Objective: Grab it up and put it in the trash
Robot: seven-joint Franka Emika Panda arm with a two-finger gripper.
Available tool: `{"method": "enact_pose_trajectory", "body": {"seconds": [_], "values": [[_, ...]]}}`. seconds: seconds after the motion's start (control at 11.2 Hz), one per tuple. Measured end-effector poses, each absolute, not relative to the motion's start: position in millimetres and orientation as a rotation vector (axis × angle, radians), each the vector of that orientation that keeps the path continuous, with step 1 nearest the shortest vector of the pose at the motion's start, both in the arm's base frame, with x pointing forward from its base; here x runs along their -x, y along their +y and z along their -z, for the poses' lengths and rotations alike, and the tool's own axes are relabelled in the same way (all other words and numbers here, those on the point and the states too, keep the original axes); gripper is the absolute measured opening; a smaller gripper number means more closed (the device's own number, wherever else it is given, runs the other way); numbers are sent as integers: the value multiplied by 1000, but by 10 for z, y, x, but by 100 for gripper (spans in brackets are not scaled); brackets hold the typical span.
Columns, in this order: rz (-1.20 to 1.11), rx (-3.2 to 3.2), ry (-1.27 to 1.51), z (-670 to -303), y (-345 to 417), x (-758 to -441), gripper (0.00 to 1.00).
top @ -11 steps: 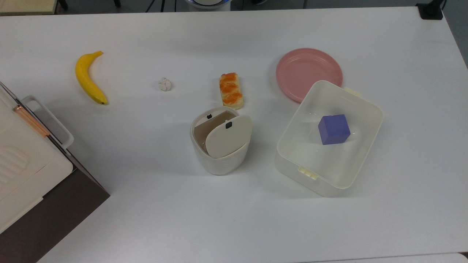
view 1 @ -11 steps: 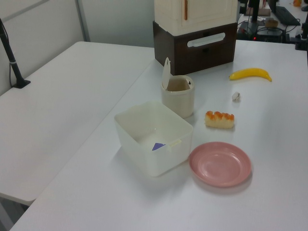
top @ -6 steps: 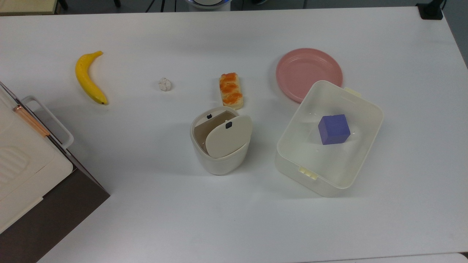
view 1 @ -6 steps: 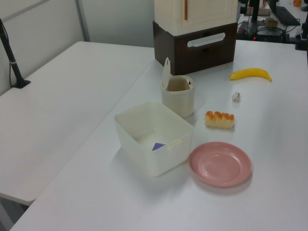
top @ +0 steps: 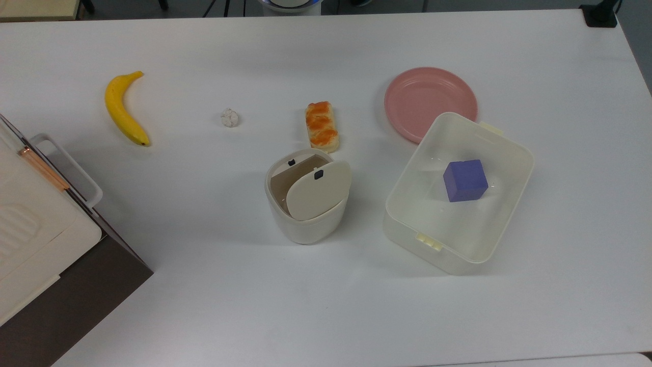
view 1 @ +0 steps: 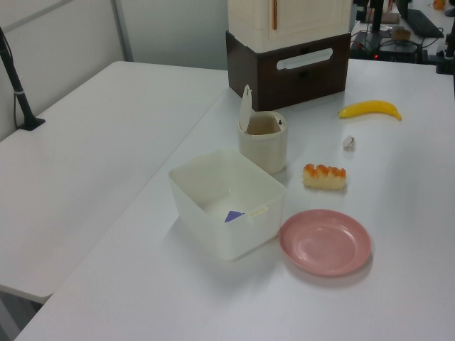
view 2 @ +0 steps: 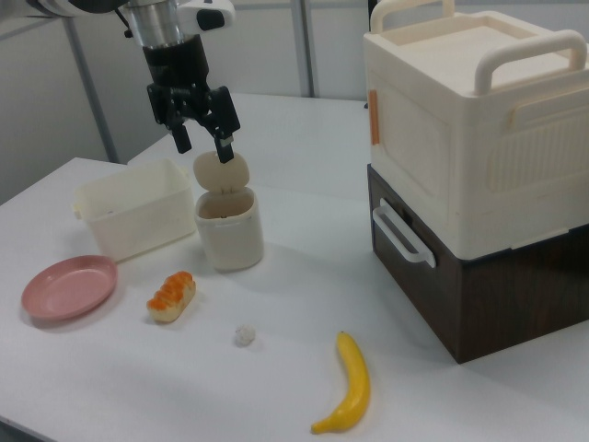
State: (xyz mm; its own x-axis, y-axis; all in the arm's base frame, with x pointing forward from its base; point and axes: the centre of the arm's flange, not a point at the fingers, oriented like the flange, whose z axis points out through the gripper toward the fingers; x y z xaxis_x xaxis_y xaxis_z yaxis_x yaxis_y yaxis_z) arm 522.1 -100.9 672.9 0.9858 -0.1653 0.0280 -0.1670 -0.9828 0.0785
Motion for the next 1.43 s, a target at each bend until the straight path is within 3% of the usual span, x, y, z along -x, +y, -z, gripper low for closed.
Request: {"method": "enact_pose_trajectory", "body": {"seconds": [1.43], "values": [[-28,-3042,-256,-6723,-1018,-5221,100]]}}
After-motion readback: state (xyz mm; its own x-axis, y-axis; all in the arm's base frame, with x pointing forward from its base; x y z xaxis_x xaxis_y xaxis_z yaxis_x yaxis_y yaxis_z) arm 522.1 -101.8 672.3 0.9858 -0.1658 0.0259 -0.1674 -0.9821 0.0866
